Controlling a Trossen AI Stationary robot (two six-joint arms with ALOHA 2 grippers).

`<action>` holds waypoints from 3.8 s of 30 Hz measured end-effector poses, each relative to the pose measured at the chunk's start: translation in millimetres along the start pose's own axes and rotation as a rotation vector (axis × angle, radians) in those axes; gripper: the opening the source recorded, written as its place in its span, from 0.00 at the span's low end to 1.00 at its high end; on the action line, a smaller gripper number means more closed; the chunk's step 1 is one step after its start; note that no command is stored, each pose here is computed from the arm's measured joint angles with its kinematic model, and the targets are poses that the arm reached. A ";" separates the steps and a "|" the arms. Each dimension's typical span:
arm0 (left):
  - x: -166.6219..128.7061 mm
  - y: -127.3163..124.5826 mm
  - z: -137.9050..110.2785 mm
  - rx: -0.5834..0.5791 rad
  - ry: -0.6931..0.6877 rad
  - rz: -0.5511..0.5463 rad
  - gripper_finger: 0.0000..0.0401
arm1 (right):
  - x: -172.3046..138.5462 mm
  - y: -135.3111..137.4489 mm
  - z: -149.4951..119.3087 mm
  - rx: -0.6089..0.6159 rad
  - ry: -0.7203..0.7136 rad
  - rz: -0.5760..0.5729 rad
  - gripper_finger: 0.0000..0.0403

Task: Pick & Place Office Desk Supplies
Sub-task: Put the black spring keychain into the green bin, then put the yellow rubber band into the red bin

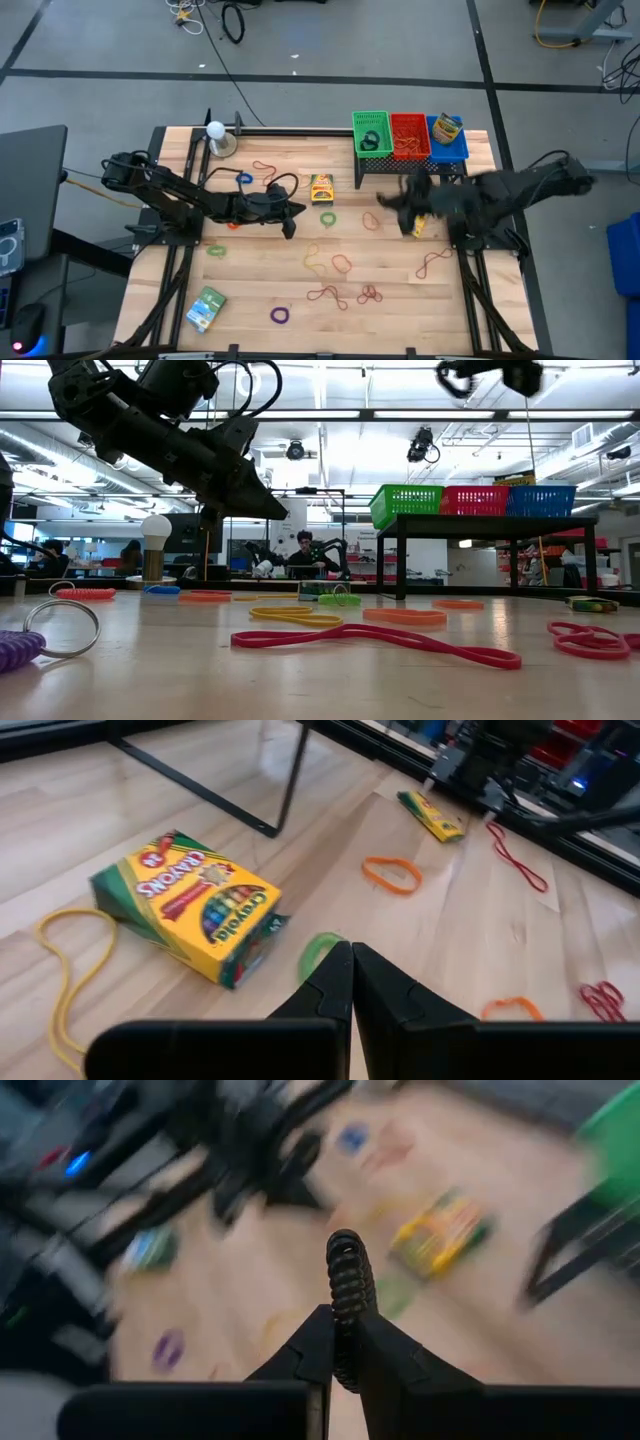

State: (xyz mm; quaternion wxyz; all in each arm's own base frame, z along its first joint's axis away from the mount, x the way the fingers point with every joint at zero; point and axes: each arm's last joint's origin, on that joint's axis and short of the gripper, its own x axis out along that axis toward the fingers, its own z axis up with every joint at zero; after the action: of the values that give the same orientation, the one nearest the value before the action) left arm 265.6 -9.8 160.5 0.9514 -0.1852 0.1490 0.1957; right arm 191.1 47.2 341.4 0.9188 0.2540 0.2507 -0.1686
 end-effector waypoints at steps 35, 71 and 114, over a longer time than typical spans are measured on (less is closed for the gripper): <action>0.0 1.6 0.0 0.000 -0.016 0.047 0.02 | 123.0 -170.3 145.8 -0.131 0.263 -0.640 0.36; 1.4 -6.1 2.0 -0.066 0.049 0.004 0.02 | 71.4 -12.2 -53.0 -0.266 -0.011 -0.150 0.02; 51.5 -90.3 -33.6 -0.268 0.699 0.154 0.18 | 97.4 -51.8 -120.4 -0.354 -0.035 -0.145 0.08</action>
State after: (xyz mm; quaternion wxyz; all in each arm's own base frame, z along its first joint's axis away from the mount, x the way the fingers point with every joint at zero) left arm 342.4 -84.4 138.9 0.7931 -0.3516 0.4510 0.2095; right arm 202.8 53.6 178.7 0.9387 0.0669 0.2783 -0.1921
